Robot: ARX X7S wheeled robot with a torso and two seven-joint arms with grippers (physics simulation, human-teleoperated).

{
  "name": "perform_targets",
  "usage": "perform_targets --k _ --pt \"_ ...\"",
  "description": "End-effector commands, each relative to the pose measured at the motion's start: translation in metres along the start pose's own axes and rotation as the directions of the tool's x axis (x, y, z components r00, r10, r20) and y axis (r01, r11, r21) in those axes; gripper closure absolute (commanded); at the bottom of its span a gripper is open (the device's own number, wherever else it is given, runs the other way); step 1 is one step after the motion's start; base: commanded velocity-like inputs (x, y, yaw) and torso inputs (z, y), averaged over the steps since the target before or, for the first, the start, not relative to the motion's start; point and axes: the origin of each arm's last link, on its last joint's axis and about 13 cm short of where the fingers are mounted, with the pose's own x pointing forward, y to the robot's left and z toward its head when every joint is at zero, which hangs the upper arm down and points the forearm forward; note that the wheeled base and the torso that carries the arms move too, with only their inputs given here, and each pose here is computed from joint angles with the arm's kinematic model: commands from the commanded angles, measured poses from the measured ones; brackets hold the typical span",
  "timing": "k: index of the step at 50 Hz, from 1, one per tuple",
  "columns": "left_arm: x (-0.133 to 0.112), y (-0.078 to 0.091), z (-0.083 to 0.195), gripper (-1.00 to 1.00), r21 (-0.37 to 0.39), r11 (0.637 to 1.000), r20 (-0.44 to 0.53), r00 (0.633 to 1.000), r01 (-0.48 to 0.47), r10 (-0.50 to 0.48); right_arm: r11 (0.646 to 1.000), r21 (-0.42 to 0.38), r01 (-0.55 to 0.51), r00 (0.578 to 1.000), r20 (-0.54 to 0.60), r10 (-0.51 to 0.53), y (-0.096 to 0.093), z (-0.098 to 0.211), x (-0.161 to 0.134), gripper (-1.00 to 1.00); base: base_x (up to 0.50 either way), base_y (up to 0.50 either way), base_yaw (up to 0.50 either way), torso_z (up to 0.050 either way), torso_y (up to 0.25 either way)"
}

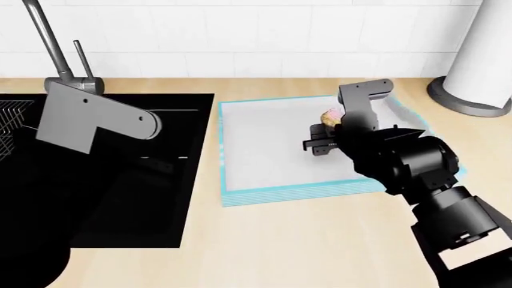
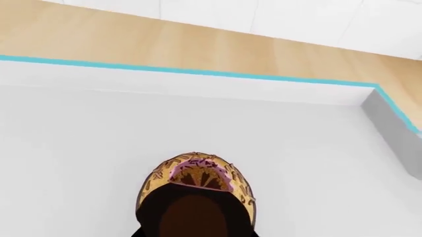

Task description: Move the fresh-baked cupcake off the tray onto the counter, and place the bowl used for mixing into the sink.

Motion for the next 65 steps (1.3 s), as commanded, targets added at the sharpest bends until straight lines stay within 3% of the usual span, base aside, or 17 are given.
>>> perform_targets --k 1,5,19,42,65 --pt "-0.003 0.001 0.001 -1.0 -0.005 1.0 0.011 1.0 -0.004 0.004 1.0 0.006 0.005 0.997 0.075 -0.006 -0.007 0.017 -0.017 1.0 0.0 0.0 0.0 0.0 0.0" --pt "-0.004 0.0 0.001 -1.0 -0.005 1.0 0.018 1.0 0.003 -0.003 0.999 0.047 0.0 0.988 0.154 -0.007 -0.011 0.029 -0.031 1.0 0.0 0.0 0.0 0.0 0.0" --pt "-0.012 0.003 0.001 -1.0 -0.005 1.0 0.031 0.999 -0.016 0.017 0.999 -0.015 -0.051 0.971 0.232 0.054 -0.002 0.041 -0.067 1.0 0.0 0.0 0.0 0.0 0.0" --pt "-0.017 0.008 -0.002 -1.0 -0.009 0.999 0.037 0.998 -0.052 0.053 0.997 -0.078 -0.029 0.965 0.258 0.048 -0.005 0.042 -0.095 1.0 0.0 0.0 0.0 0.0 0.0" --pt "-0.017 0.009 -0.001 -1.0 -0.01 0.998 0.049 0.996 -0.069 0.07 0.992 -0.114 -0.06 0.961 0.263 0.089 -0.001 0.041 -0.093 1.0 0.0 0.44 0.0 0.0 0.0"
